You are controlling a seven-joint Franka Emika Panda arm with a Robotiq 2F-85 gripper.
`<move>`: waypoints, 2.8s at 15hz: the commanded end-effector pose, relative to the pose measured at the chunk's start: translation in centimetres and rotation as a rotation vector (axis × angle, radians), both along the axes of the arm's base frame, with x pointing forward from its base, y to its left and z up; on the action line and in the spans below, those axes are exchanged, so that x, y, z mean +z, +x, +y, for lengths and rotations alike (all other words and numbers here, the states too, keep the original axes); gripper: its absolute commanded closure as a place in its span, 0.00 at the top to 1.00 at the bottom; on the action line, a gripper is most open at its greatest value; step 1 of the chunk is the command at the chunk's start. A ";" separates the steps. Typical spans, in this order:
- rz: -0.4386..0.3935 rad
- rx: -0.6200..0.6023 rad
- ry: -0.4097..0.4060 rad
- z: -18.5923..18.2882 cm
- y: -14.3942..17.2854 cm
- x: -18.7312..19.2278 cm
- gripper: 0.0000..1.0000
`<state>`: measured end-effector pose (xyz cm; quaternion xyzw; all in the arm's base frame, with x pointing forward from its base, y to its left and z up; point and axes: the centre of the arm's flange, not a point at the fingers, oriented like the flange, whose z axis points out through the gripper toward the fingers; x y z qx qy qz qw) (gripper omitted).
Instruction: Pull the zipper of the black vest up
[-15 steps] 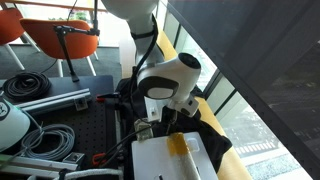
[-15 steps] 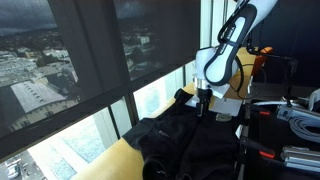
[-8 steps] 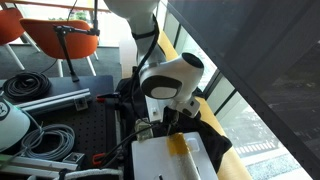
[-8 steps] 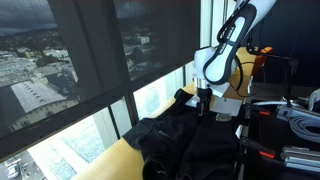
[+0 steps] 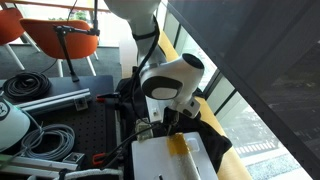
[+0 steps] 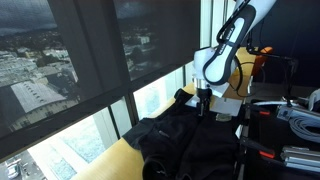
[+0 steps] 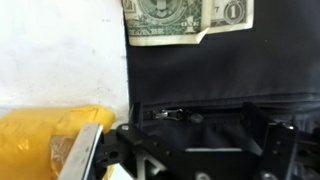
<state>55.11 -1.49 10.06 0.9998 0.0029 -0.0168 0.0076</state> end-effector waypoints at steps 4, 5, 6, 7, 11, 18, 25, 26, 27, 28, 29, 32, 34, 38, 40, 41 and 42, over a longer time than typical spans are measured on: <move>0.003 0.021 -0.035 0.2 1.1 -1.4 1.00; 0.003 0.023 -0.035 0.2 1.2 -1.5 0.93; 0.003 0.025 -0.036 0.2 1.3 -1.6 0.72; 0.003 0.025 -0.037 0.3 1.4 -1.7 0.69; 0.001 0.024 -0.042 0.1 1.5 -1.7 0.45; -0.003 0.026 -0.052 -0.2 1.5 -1.4 0.07; -0.007 0.071 -0.069 0.6 1.4 -1.0 0.07; -0.008 0.081 -0.074 0.7 1.4 -0.8 0.07; -0.009 0.090 -0.078 0.9 1.4 -0.6 0.07; -0.010 0.099 -0.082 1.0 1.4 -0.5 0.07; -0.011 0.108 -0.085 1.1 1.3 -0.3 0.07; -0.016 0.126 -0.090 1.6 1.2 0.3 0.07; -0.019 0.133 -0.088 2.0 1.3 0.5 0.07; -0.024 0.155 -0.076 4.3 1.5 0.6 0.07; -0.025 0.173 -0.065 6.3 1.5 0.5 0.07; -0.025 0.180 -0.061 7.2 1.5 0.5 0.07; -0.026 0.188 -0.056 8.1 1.4 0.5 0.07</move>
